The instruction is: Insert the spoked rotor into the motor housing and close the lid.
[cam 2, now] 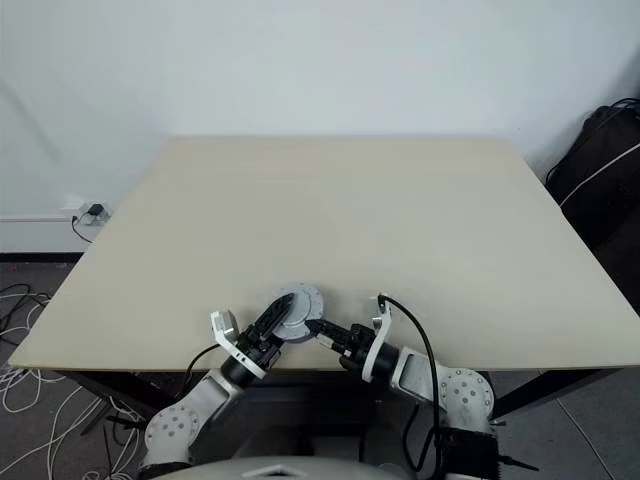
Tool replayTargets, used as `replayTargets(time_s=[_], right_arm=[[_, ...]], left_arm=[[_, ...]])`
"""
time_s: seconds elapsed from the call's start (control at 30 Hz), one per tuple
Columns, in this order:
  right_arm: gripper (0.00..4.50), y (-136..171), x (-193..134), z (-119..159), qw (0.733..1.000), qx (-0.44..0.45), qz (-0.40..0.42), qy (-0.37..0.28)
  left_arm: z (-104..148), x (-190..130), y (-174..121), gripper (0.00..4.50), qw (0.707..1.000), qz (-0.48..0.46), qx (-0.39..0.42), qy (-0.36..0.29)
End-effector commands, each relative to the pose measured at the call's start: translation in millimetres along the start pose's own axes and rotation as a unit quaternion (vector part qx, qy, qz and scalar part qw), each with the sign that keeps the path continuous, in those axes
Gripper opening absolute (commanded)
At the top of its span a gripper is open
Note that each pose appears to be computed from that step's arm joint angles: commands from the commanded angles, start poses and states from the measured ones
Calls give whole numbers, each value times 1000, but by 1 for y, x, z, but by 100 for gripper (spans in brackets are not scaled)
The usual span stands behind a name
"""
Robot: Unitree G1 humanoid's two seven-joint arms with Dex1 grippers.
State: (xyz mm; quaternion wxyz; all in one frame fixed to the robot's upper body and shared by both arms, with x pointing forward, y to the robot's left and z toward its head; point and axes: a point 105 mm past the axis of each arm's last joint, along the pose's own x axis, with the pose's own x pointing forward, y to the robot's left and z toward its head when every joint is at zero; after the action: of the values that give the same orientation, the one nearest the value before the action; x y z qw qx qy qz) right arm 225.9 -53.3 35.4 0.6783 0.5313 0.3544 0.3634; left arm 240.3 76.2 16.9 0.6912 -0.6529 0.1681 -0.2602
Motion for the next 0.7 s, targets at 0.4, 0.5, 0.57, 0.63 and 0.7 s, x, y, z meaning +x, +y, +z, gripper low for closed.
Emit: replayTargets(time_s=[0.4, 0.5, 0.57, 0.63, 0.7], right_arm=[[130, 10, 3, 25, 995, -72, -4, -65], [203, 7, 2, 26, 995, -79, -11, -68], [261, 6, 1, 25, 994, -85, -13, -66], [329, 5, -2, 26, 993, -99, -23, -65], [398, 2, -6, 24, 988, -134, -49, -55]], left_arm=[[-11, 13, -15, 223, 999, -34, -34, -16], [-10, 13, -15, 223, 999, -32, -32, -19], [-9, 13, -14, 213, 999, -29, -27, -23], [-6, 13, -13, 212, 999, -23, -18, -32], [-1, 14, -12, 212, 999, -14, -5, -41]])
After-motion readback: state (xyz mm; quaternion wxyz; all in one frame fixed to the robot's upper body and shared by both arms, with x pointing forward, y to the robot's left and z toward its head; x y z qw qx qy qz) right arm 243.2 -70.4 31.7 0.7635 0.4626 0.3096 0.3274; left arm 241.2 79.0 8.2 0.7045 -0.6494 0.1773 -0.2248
